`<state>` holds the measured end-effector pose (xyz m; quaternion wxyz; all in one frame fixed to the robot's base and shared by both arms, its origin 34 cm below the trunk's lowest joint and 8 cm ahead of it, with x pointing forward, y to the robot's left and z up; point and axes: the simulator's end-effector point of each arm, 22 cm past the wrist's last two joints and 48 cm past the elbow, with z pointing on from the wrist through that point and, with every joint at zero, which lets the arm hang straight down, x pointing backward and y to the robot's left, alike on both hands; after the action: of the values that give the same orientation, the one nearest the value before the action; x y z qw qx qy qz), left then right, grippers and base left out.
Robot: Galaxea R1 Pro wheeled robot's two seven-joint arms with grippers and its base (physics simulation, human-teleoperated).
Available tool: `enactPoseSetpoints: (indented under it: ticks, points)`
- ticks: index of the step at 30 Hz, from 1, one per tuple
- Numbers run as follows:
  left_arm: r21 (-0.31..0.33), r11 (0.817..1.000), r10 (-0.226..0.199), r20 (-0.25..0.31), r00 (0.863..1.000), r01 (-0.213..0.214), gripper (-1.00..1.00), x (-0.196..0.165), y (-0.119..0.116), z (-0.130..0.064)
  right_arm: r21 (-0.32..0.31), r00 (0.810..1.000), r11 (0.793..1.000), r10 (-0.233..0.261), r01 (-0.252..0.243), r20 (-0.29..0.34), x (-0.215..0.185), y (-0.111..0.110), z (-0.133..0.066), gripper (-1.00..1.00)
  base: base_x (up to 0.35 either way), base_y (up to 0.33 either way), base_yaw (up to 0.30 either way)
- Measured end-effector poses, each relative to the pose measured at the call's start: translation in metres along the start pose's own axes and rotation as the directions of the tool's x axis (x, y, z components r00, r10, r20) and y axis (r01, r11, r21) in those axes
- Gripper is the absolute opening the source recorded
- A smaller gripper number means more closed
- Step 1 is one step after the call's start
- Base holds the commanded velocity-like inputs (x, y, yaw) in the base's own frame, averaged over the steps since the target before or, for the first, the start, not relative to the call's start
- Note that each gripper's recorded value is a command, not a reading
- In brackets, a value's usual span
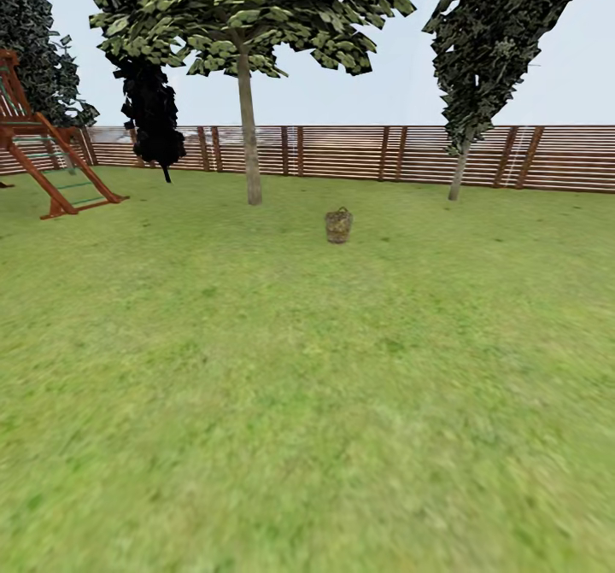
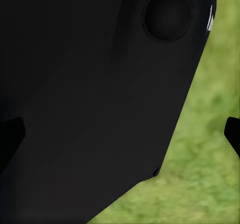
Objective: Take the three Easter eggs out of the wicker basket on the lawn in the garden, then place them on the lawn next to a single tree (choose any tree) so that all three eggs are next to the same tree and none are left in the basket.
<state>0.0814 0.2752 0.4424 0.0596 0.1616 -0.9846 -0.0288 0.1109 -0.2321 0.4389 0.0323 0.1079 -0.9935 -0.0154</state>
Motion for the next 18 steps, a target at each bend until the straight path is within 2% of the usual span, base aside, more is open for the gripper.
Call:
enactPoseSetpoints:
  ticks: [18]
  points:
    - [-0.001, 1.000, 0.000, 0.000, 1.000, 0.000, 1.00, 0.0000, 0.0001, 0.0000, 0.000, 1.000, 1.000, 0.000, 0.000, 0.000, -0.0002, 0.0000, 0.0000, 1.00, 0.303, 0.155, 0.000]
